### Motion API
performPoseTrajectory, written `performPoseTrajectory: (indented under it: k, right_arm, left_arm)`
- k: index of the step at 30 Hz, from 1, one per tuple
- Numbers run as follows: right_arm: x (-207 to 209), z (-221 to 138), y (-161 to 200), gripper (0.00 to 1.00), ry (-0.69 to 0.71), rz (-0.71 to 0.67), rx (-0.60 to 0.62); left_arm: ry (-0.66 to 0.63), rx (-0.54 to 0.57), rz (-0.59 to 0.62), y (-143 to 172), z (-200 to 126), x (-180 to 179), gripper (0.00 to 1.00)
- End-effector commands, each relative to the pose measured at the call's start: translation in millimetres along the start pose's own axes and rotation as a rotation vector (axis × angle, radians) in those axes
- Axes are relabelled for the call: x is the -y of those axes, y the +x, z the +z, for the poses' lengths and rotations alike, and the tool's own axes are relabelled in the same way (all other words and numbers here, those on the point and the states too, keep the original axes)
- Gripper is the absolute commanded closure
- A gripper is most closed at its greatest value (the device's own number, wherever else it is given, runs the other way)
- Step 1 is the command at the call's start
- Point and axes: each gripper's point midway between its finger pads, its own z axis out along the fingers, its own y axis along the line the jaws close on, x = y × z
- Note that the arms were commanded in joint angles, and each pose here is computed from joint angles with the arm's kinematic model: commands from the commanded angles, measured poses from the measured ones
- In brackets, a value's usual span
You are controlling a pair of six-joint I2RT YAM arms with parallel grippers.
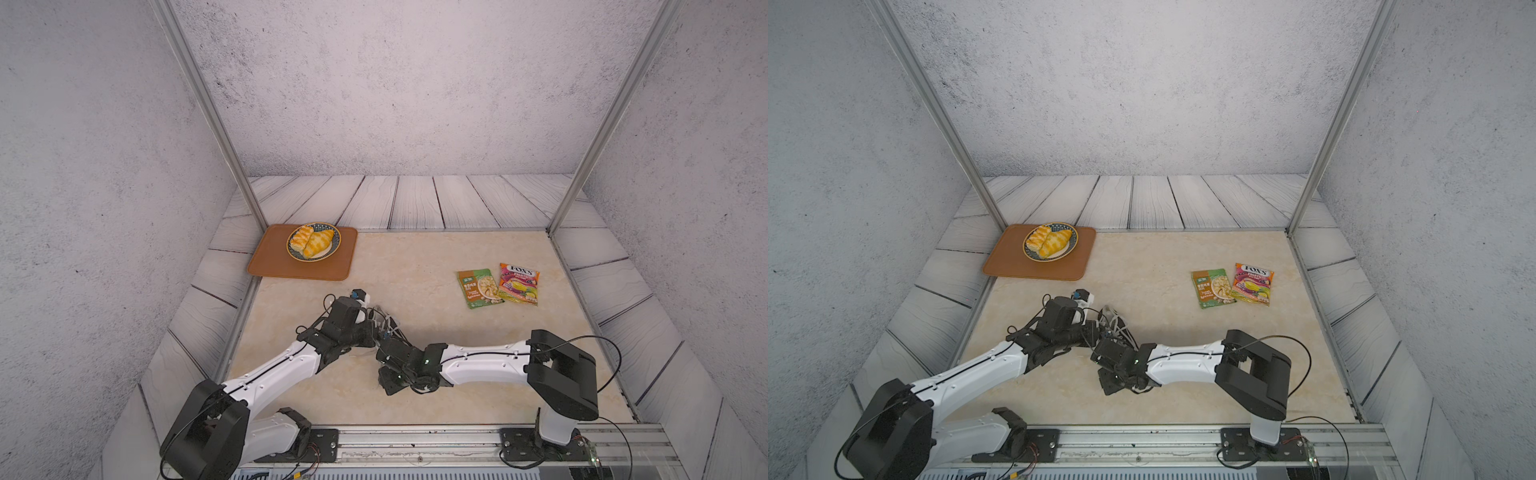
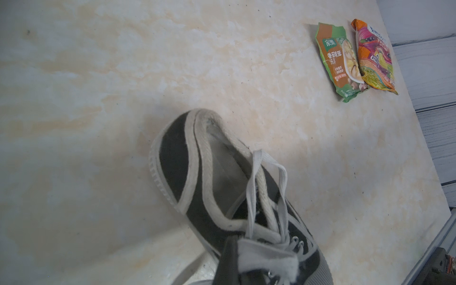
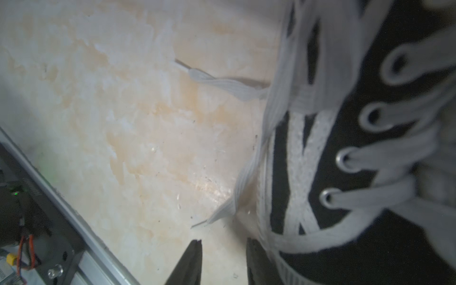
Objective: Tie the shoes
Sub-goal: Wrap the shoelace around the shoelace.
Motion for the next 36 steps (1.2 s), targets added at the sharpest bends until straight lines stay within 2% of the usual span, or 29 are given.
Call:
performPoseTrajectory:
  k: [1,13,22,29,33,36]
  right_arm:
    - [22,11,2,0.63,0.105,0.005,-0.007]
    - [24,23,-10,0.63,0.075,0.1,0.084]
    - [43,36,-9,0.63,0.18,0.178,0.109]
    - [55,43,-7,0.71,0.278,0.188,0.087]
    - [53,45,-6,0.81,0.293,0.174,0.071]
    - [48,43,-9,0.93,0.272,0.162,0.075]
  left_arm:
    - [0.014,0.002,0.006,-1,2,0,1.0]
    - [0.018,-0.026,-0.035,3,14,-8,1.0]
    - [0.032,-0.034,-0.039,5,19,-8,1.0]
    - [0.051,-0.046,-0.045,8,23,-6,1.0]
    - [0.049,-0.041,-0.04,7,23,-6,1.0]
    - [0.046,-0.041,-0.035,6,23,-7,1.0]
